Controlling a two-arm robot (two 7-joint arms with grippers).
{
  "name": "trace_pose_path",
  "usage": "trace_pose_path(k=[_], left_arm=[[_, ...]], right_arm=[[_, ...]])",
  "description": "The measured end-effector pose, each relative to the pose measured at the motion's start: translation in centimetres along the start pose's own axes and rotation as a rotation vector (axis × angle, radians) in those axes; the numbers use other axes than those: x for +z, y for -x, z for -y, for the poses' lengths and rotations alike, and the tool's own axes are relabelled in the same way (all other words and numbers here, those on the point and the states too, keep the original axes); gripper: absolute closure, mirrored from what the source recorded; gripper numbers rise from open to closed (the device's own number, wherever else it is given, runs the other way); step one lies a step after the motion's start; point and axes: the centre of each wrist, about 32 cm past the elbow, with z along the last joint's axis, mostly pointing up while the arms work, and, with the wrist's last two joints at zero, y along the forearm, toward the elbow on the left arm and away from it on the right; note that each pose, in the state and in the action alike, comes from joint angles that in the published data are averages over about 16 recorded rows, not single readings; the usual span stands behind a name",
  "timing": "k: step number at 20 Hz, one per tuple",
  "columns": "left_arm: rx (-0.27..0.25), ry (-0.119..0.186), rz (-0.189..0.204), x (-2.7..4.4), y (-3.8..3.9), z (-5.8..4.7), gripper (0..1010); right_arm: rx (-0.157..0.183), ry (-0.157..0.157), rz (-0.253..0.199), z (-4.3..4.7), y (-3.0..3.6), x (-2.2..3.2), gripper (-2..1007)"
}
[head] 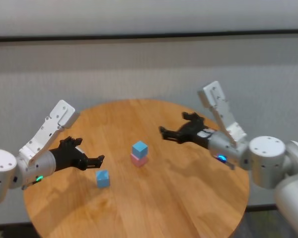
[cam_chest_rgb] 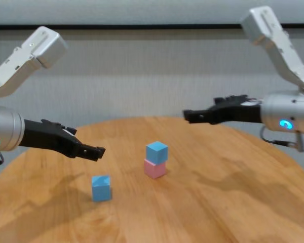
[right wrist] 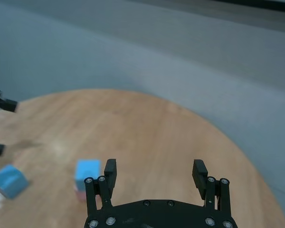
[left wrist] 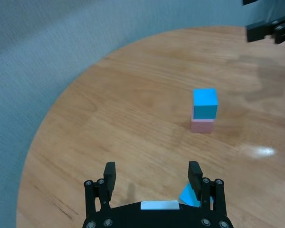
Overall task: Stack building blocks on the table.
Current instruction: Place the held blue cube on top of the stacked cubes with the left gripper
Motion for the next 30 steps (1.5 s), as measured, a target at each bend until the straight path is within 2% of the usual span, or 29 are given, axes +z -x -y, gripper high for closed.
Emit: trace_pose_path(k=[6, 11, 17, 24, 30], left_arm=[[0.0, 0.0, 0.0, 0.0, 0.0, 0.0, 9], [-0.012, 0.002, 0.004, 0.06, 0.01, -0.1, 9], [-0.046, 0.005, 0.015, 0.21, 0.19, -0.3, 9], [-0.1, 0.009, 0.029, 0.37, 0.56, -0.7, 9], [-0.135, 0.001, 0.029, 0.06, 0.8, -0.7, 9]], right_arm=[[-0.055, 0.018, -0.003, 2.16, -0.99, -1.21, 1], [-0.075, 0.026, -0.002, 3.06, -1.25, -1.87, 0], [-0.081, 0.029, 0.005, 3.35, -1.23, -2.2, 0], [-0.079, 0.028, 0.001, 3.25, -1.25, -2.13, 1], [-0.077, 0.028, -0.002, 3.19, -1.26, -2.07, 1]])
